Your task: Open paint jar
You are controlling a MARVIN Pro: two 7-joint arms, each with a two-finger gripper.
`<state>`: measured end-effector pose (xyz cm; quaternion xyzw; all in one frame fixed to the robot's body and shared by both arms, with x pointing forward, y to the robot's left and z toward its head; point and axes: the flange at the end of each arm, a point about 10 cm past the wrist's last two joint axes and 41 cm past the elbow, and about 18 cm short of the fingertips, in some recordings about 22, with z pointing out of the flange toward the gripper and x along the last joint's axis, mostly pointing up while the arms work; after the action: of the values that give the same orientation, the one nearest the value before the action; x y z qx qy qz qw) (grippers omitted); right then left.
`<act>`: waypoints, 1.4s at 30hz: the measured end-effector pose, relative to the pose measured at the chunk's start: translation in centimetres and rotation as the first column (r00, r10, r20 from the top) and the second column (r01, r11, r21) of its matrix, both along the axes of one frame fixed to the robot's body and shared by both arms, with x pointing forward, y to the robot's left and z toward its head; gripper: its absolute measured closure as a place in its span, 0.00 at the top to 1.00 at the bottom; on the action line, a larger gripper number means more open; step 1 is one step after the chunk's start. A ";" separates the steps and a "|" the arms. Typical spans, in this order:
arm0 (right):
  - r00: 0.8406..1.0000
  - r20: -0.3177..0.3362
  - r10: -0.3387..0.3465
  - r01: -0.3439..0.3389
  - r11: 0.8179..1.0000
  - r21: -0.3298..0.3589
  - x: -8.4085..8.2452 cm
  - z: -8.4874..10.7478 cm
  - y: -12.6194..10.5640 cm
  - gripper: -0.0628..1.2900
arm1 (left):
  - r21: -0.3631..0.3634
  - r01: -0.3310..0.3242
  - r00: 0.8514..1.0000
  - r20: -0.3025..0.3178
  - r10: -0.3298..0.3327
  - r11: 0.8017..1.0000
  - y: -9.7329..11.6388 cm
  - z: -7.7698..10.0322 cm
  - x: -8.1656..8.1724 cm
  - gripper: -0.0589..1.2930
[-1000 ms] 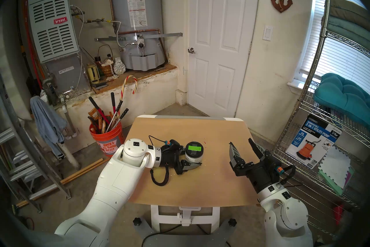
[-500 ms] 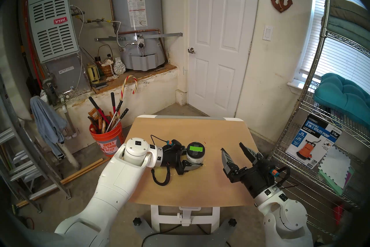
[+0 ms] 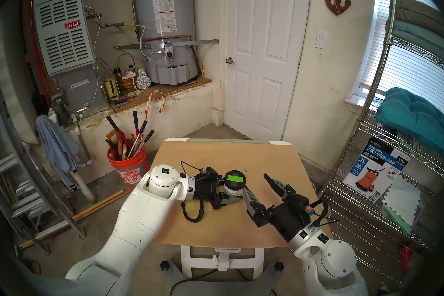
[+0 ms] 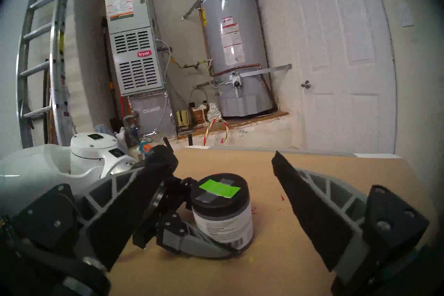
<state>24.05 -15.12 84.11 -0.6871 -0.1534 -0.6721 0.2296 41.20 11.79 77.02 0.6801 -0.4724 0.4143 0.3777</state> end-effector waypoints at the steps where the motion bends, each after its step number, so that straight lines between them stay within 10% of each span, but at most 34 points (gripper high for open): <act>1: 1.000 0.000 0.005 -0.005 1.000 -0.008 0.0 -0.1 0.3 0.95 | 0.000 0.000 1.000 0.001 0.000 1.000 0.0 0.0 0.0 0.61; 42: 0.990 0.126 0.065 -0.037 0.977 -0.209 2.6 -3.3 5.1 0.95 | -0.012 0.009 1.000 0.010 -0.009 1.000 0.5 -0.2 -0.4 0.61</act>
<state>26.64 -10.01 80.79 -0.6571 -0.2546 -0.6903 0.1637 40.75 12.31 76.84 0.6734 -0.4750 0.4190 0.3813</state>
